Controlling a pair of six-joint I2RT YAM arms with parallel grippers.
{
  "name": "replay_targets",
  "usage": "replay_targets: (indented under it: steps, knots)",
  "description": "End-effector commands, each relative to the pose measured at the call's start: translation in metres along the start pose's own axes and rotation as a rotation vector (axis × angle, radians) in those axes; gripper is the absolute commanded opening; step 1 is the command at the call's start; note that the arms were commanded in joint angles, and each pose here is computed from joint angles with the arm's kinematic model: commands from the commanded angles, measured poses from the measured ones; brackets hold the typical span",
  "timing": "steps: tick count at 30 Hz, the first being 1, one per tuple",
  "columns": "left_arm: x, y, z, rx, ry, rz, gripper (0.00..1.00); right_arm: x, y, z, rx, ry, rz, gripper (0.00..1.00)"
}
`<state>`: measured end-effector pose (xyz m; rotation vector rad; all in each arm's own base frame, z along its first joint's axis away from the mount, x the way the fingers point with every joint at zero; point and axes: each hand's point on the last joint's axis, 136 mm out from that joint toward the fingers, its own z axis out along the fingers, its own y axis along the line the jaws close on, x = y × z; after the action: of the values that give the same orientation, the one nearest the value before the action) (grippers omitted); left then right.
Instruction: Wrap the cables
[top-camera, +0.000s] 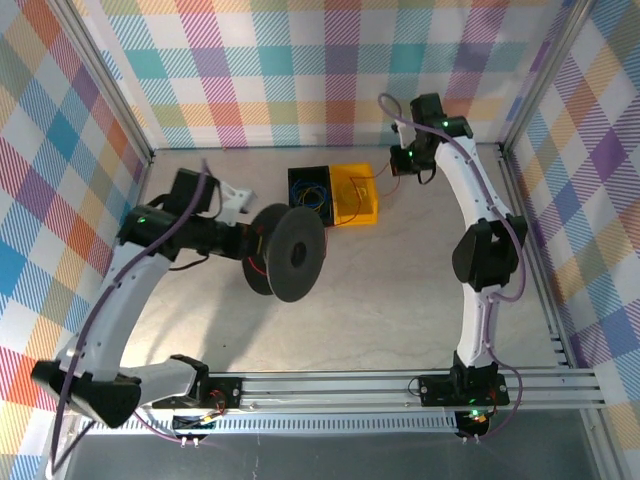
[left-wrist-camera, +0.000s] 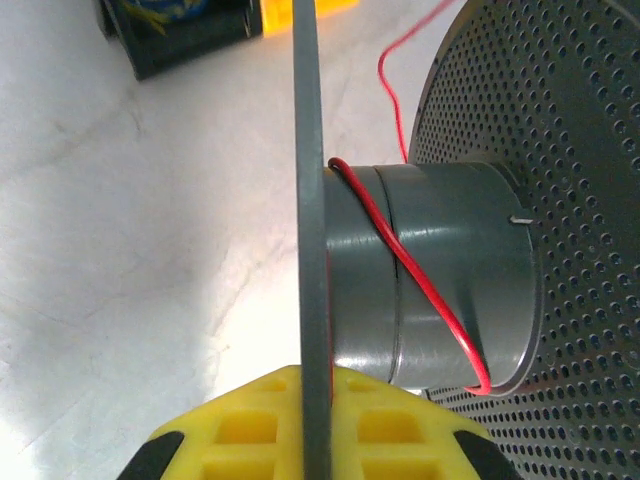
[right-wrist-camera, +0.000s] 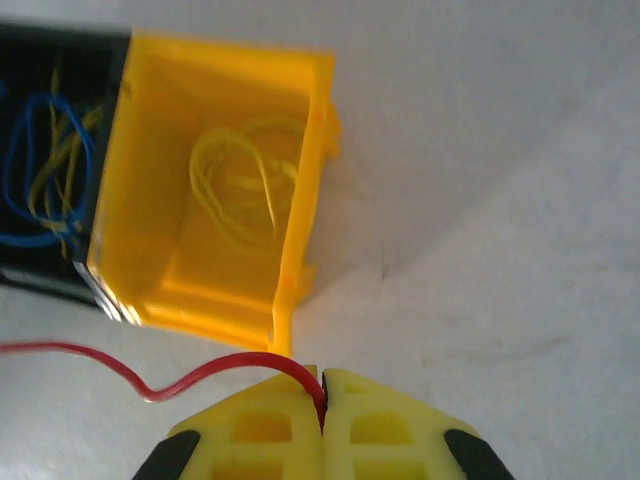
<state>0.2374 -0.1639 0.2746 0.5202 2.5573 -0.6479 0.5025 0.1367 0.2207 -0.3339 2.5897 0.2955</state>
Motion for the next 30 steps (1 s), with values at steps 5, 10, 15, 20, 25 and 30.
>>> replay_targets:
  steps: [5, 10, 15, 20, 25, 30]
  knots:
    - [0.034, 0.005, 0.046, -0.179, 0.238, 0.131, 0.0, -0.048, -0.004, -0.034, 0.001, -0.126, 0.112, 0.0]
    - [0.044, 0.018, 0.079, -0.299, 0.353, 0.172, 0.0, -0.062, 0.007, -0.057, -0.053, -0.203, 0.153, 0.0]
    - [0.035, 0.04, 0.098, -0.463, 0.445, 0.192, 0.0, -0.08, 0.033, -0.111, -0.171, -0.325, 0.16, 0.0]
    - [0.01, 0.054, 0.097, -0.599, 0.494, 0.231, 0.0, -0.088, 0.066, -0.183, -0.319, -0.449, 0.154, 0.0]
    - [-0.011, 0.067, 0.094, -0.717, 0.528, 0.264, 0.0, -0.079, 0.099, -0.251, -0.461, -0.54, 0.129, 0.0]
    - [-0.028, 0.071, 0.103, -0.724, 0.479, 0.184, 0.0, -0.054, 0.135, -0.31, -0.565, -0.601, 0.068, 0.0]
